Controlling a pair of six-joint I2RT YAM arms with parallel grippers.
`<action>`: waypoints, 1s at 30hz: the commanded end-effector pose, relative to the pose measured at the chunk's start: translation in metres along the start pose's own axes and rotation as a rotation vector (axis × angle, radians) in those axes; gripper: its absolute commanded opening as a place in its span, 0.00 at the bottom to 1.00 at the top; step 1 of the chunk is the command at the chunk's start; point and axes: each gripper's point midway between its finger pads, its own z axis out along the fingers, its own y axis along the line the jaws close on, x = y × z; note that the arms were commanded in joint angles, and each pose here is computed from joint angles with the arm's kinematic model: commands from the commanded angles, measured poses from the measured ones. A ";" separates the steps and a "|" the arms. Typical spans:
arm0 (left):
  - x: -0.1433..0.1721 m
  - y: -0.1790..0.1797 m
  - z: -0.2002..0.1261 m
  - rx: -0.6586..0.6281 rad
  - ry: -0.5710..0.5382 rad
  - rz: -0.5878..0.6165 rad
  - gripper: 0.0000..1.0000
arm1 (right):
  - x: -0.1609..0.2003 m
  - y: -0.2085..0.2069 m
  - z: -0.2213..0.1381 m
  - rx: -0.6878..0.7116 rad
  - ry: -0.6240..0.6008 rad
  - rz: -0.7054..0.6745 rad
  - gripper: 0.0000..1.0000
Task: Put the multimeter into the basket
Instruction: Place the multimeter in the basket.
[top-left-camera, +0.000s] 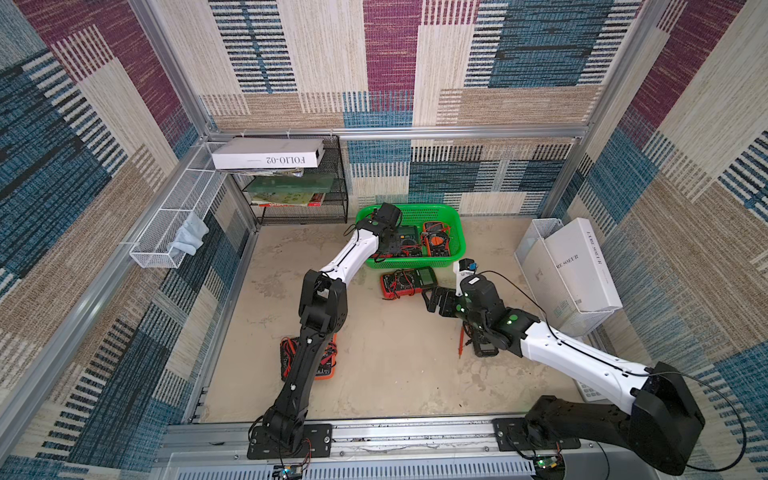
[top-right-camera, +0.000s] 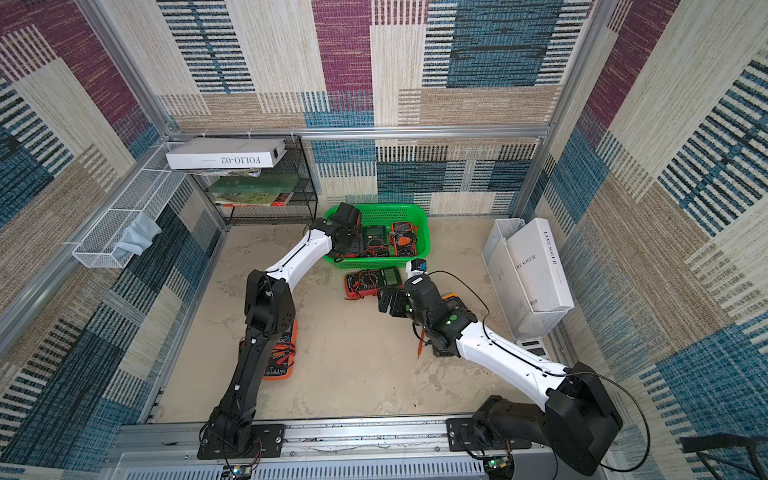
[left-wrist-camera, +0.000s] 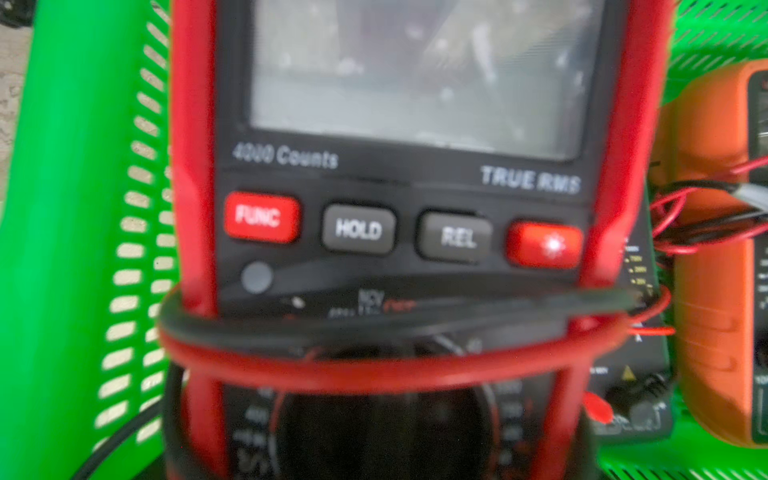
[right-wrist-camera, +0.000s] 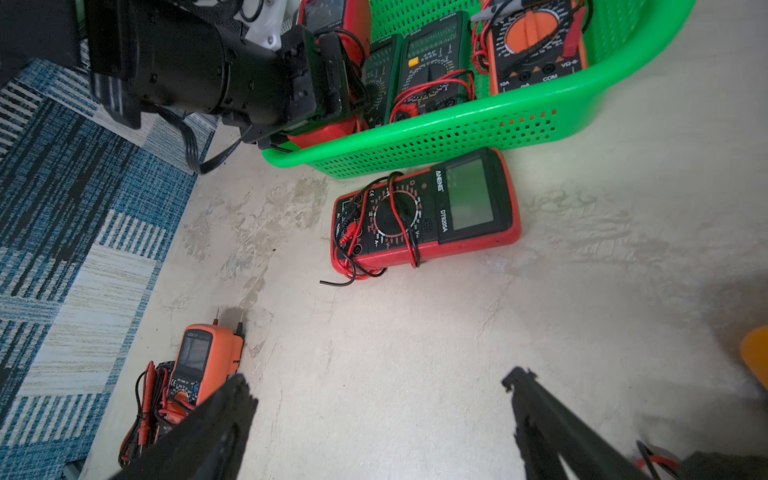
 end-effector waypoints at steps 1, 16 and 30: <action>-0.004 0.007 0.002 -0.031 -0.016 -0.011 0.31 | -0.001 0.000 -0.001 -0.004 -0.006 -0.003 1.00; -0.017 0.008 -0.011 -0.018 -0.040 -0.016 1.00 | -0.002 -0.005 -0.003 0.003 -0.007 0.003 1.00; -0.059 -0.005 -0.096 0.100 -0.163 -0.012 1.00 | -0.008 -0.003 -0.006 -0.003 -0.021 0.006 1.00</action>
